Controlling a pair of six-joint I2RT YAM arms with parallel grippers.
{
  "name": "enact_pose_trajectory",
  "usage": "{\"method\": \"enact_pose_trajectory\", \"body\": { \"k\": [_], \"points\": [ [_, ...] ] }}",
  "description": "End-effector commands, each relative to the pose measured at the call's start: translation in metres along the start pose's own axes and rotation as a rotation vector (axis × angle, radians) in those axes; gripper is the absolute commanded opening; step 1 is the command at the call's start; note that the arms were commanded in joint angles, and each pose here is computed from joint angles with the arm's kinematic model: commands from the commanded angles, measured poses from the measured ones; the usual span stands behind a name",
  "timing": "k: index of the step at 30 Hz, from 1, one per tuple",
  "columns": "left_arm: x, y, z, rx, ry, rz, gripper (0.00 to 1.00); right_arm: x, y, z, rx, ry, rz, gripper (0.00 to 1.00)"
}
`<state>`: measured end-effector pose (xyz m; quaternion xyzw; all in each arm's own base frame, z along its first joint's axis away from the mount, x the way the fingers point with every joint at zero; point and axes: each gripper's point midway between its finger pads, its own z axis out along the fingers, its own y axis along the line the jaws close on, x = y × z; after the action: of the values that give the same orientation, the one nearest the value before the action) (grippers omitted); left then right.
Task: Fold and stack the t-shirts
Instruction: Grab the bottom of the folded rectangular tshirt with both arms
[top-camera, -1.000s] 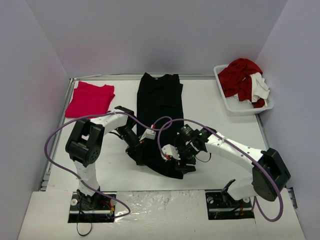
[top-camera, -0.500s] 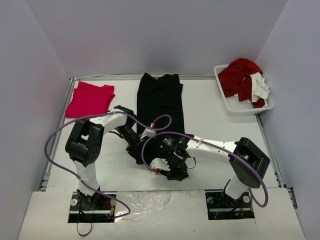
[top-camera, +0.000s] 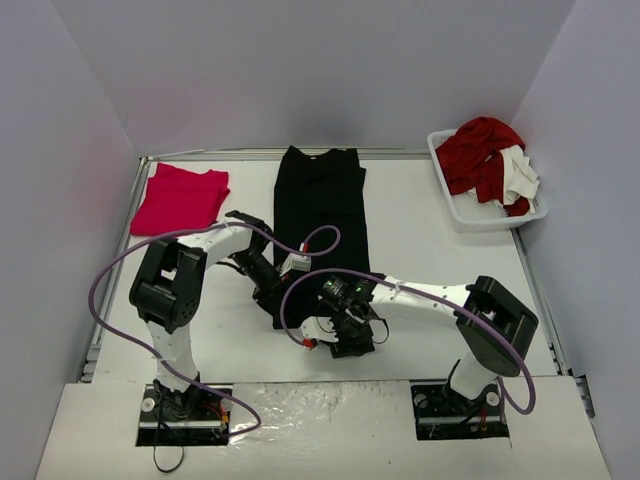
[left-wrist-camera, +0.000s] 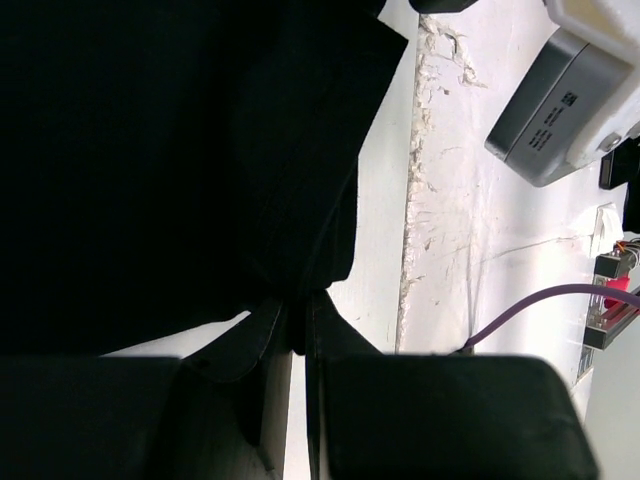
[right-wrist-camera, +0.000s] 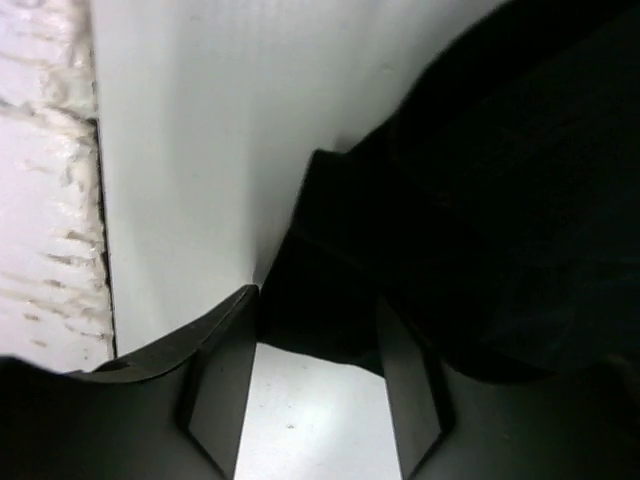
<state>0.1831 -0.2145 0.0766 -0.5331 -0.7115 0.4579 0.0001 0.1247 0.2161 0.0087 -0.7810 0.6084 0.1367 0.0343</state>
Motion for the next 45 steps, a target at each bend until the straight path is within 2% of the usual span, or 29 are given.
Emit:
{"method": "enact_pose_trajectory", "body": {
  "k": [1, 2, 3, 5, 6, 8, 16, 28, 37, 45],
  "points": [
    [-0.007, -0.007, -0.008, -0.008, -0.040, 0.020, 0.02, 0.027, 0.005, 0.010, 0.013, 0.110, 0.025, 0.45],
    [-0.008, -0.007, -0.009, -0.008, -0.044, 0.019, 0.02, 0.031, 0.006, 0.013, 0.014, 0.129, 0.034, 0.40],
    [-0.008, -0.007, -0.009, -0.007, -0.048, 0.018, 0.03, 0.035, 0.009, 0.017, -0.001, 0.146, 0.044, 0.28],
    [-0.009, -0.006, -0.010, -0.008, -0.053, 0.017, 0.02, 0.037, 0.013, 0.021, -0.017, 0.158, 0.058, 0.19],
    [-0.009, -0.006, -0.010, -0.008, -0.055, 0.019, 0.02, 0.036, 0.014, 0.021, -0.019, 0.152, 0.058, 0.08],
    [-0.009, -0.007, -0.011, -0.008, -0.057, 0.020, 0.02, 0.031, 0.017, 0.017, -0.021, 0.119, 0.048, 0.00],
    [-0.006, -0.008, -0.013, -0.036, -0.048, 0.042, 0.02, 0.016, 0.025, -0.016, -0.067, 0.008, 0.072, 0.00],
    [0.002, -0.031, -0.020, -0.045, 0.012, 0.120, 0.02, 0.016, 0.008, -0.058, -0.005, -0.122, 0.135, 0.00],
    [0.001, -0.034, -0.027, -0.147, 0.063, 0.186, 0.02, 0.008, -0.035, -0.084, 0.088, -0.169, 0.158, 0.00],
    [-0.009, -0.020, -0.035, -0.259, 0.041, 0.191, 0.02, 0.006, -0.082, -0.119, 0.211, -0.225, 0.188, 0.00]
  ]
}}
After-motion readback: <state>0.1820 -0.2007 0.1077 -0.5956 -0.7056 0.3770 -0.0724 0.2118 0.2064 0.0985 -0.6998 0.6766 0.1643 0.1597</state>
